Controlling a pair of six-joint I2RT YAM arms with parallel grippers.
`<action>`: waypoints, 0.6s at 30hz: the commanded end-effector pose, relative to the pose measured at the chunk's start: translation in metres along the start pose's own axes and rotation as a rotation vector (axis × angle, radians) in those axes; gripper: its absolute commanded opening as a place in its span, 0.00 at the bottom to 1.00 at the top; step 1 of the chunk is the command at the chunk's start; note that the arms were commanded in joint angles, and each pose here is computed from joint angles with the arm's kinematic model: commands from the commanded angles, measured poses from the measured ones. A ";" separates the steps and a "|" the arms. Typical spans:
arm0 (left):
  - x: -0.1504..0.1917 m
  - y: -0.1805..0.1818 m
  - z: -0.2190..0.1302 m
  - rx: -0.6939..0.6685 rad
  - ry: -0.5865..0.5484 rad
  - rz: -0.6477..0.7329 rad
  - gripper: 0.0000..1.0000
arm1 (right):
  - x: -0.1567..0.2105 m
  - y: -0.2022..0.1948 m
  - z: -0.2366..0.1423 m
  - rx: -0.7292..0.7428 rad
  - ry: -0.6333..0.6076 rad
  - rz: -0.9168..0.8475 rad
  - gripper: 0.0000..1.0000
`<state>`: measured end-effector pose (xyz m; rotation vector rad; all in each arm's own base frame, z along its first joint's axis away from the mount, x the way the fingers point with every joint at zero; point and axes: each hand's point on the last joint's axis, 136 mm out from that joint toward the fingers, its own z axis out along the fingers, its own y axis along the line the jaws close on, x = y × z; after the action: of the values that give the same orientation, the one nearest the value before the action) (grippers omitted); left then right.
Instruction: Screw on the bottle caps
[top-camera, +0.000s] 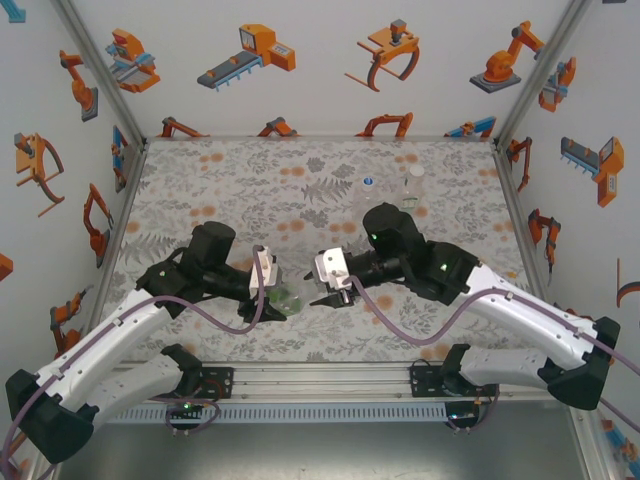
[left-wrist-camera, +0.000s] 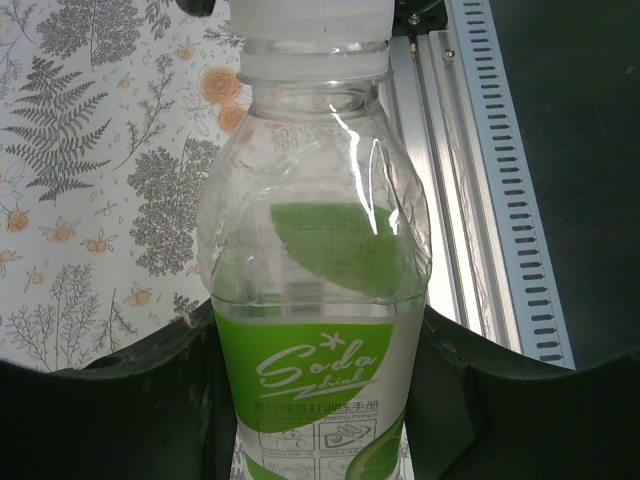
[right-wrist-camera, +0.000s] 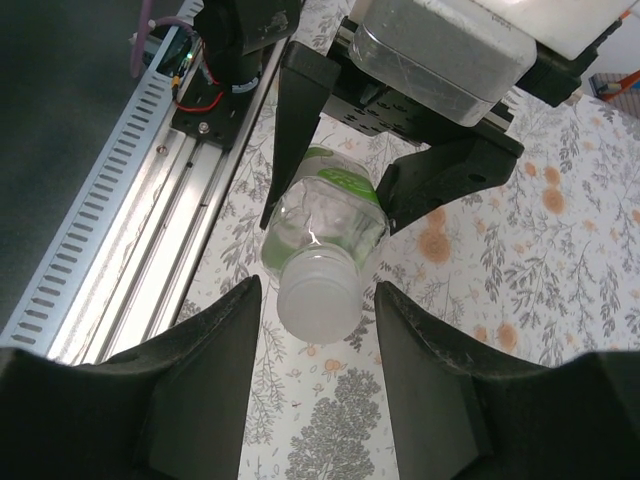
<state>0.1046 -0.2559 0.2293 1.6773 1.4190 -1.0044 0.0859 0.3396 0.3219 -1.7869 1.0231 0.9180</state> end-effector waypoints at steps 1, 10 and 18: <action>-0.016 -0.006 -0.005 0.023 -0.035 0.045 0.00 | -0.004 0.003 0.001 -0.018 -0.018 -0.008 0.46; -0.017 -0.005 -0.007 0.012 -0.036 0.053 0.00 | -0.005 -0.002 -0.001 0.012 -0.017 0.019 0.24; -0.015 0.013 -0.016 -0.153 -0.022 0.097 0.00 | 0.001 -0.028 0.000 0.175 -0.049 0.272 0.00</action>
<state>0.1093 -0.2501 0.2354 1.6490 1.4125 -0.9164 0.0961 0.3450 0.3255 -1.6669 1.1419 0.9632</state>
